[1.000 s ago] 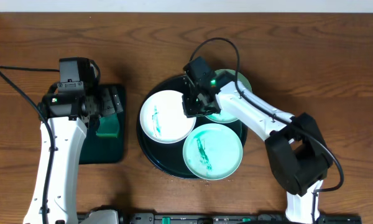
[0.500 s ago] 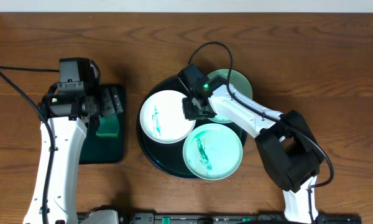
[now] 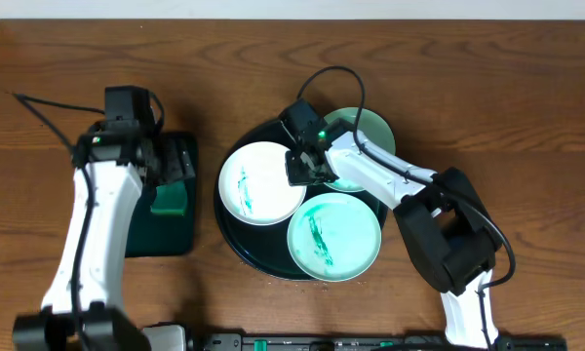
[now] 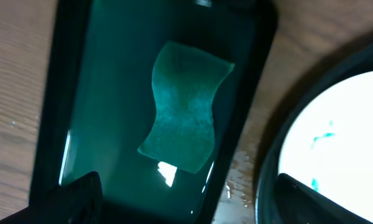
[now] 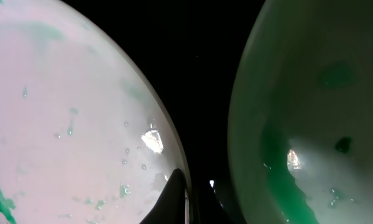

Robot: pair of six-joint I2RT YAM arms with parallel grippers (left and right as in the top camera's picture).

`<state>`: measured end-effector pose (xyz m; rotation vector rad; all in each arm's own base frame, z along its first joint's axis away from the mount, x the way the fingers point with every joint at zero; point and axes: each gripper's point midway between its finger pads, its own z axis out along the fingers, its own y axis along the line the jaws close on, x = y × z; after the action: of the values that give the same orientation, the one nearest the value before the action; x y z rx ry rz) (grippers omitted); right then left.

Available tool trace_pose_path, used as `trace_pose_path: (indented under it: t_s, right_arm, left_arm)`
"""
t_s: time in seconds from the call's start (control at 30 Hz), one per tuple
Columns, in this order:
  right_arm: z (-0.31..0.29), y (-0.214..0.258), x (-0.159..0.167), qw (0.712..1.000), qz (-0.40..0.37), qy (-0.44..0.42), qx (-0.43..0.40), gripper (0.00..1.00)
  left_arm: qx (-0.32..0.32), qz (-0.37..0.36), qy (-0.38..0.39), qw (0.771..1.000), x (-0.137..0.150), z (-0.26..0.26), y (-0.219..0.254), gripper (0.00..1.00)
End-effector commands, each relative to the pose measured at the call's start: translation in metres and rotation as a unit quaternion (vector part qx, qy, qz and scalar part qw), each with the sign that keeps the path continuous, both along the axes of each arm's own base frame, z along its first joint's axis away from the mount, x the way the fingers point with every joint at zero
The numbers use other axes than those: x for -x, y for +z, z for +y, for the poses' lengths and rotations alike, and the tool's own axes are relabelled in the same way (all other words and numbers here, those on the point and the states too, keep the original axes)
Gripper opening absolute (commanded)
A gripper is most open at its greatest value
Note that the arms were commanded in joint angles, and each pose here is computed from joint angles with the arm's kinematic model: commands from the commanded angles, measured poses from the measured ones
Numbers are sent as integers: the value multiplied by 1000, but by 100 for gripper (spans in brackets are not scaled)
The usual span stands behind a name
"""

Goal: Clean dirty plates on tray and stack at the side
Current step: 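Grip the left white plate's rim with the right gripper, then grasp the green sponge from the black tray with the left gripper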

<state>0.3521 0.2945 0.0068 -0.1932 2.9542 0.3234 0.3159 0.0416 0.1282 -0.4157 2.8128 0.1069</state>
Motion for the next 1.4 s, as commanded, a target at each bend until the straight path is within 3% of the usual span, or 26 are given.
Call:
trace_pose_path:
  t_s: [0.0,0.23,0.37,0.7,0.93,1.0,1.03,1.17,1.37]
  right_arm:
    - [8,-3,-4,1000,-2,-1,-13,1]
    - [17,0,-9,999,-16,28,-33,1]
    - [18,0,-9,999,-19,40,-32,1]
    - [20,1,-7,998,-21,50,-32,1]
    - [22,0,-3,998,-11,53,-38,1]
    - [21,0,-1,998,-6,53,-37,1]
    - [20,1,0,998,-4,52,-36,1]
    - [17,5,3,998,5,50,-27,1]
    - [7,7,3,999,8,40,0,1]
  left_arm:
    - [-8,45,5,999,1,3,-23,88]
    - [-4,112,-20,993,4,2,-63,83]
    - [-5,134,-36,990,2,5,-81,74]
    - [14,118,-35,992,-14,26,-102,52]
    - [44,139,-53,988,-13,16,-124,47]
    - [47,150,-53,986,-11,15,-133,40]
    - [49,159,-52,985,-8,15,-138,30]
    - [65,165,-54,983,-7,10,-144,8]
    - [64,158,-54,984,-11,10,-137,7]
